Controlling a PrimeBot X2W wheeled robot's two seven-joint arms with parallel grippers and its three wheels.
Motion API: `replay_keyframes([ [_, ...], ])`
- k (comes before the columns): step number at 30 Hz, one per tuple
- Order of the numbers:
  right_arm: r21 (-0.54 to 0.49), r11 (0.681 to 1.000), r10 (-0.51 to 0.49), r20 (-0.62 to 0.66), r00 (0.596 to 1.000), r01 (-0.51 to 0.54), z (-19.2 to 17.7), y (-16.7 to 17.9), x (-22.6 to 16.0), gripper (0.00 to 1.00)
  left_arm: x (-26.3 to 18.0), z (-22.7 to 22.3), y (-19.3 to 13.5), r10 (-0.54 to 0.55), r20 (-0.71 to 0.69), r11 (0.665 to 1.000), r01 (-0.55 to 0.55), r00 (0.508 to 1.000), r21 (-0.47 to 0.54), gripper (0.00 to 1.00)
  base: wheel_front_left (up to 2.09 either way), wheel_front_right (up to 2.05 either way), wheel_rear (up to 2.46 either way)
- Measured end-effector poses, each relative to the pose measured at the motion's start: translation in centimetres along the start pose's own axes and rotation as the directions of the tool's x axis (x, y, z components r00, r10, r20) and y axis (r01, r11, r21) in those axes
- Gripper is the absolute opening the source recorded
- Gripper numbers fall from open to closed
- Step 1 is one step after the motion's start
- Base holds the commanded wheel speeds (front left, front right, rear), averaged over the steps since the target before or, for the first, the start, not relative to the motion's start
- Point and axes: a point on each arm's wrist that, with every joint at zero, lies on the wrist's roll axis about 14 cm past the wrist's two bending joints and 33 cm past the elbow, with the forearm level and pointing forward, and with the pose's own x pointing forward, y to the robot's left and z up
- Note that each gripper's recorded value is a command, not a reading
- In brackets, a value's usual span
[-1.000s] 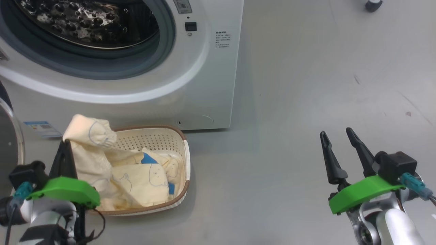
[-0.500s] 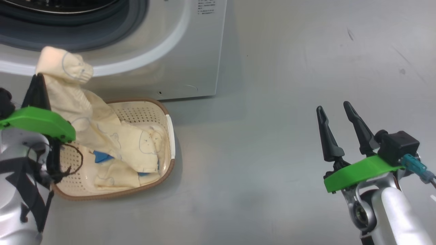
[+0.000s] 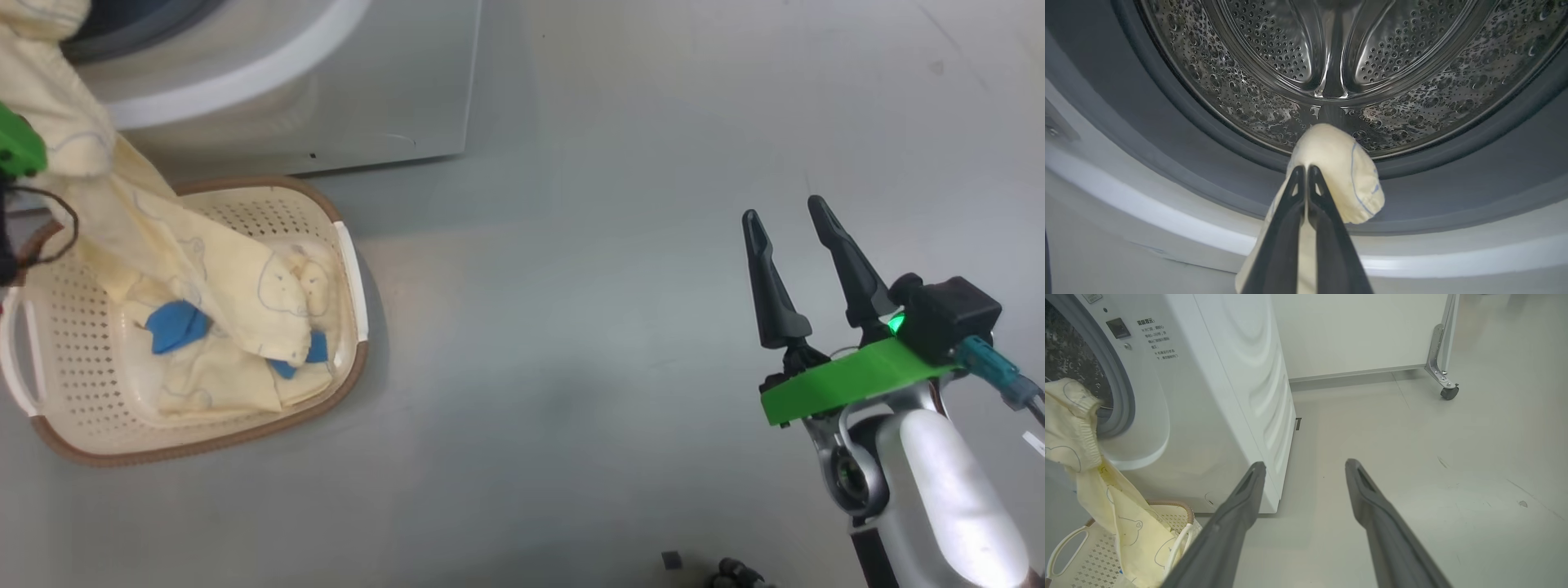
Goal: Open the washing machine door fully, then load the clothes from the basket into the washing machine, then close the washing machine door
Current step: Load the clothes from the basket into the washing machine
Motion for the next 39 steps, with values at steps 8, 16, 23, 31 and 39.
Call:
replay_keyframes([
  [8,0.007,1.0,-0.026,-0.041,0.999,0.026,-2.1,-1.2,0.9,1.0,4.6,0.1,0.8,-0.005,-0.02,1.0,0.005,1.0,-0.009,0.0,0.0,0.0,0.0],
  [16,0.006,0.998,-0.061,-0.074,0.995,0.061,-3.8,-2.6,1.5,1.0,8.5,-0.7,2.1,0.02,-0.055,1.0,-0.02,0.998,-0.005,0.0,0.0,0.0,0.0],
  [23,0.004,0.996,-0.088,-0.123,0.988,0.09,-5.7,-3.7,1.5,1.0,10.8,-1.5,2.4,0.018,-0.074,1.0,-0.017,0.997,0.015,0.0,0.0,0.0,0.0],
  [31,0.006,0.995,-0.101,-0.125,0.987,0.103,-6.1,-4.5,2.3,1.0,13.0,0.3,3.9,0.062,0.052,0.994,-0.066,0.997,0.084,0.0,0.0,0.0,0.0],
  [39,0.004,0.992,-0.123,-0.147,0.981,0.125,-6.9,-5.2,2.0,1.0,14.3,2.4,3.9,0.066,0.22,0.993,-0.086,0.973,0.082,0.0,0.0,0.0,0.0],
])
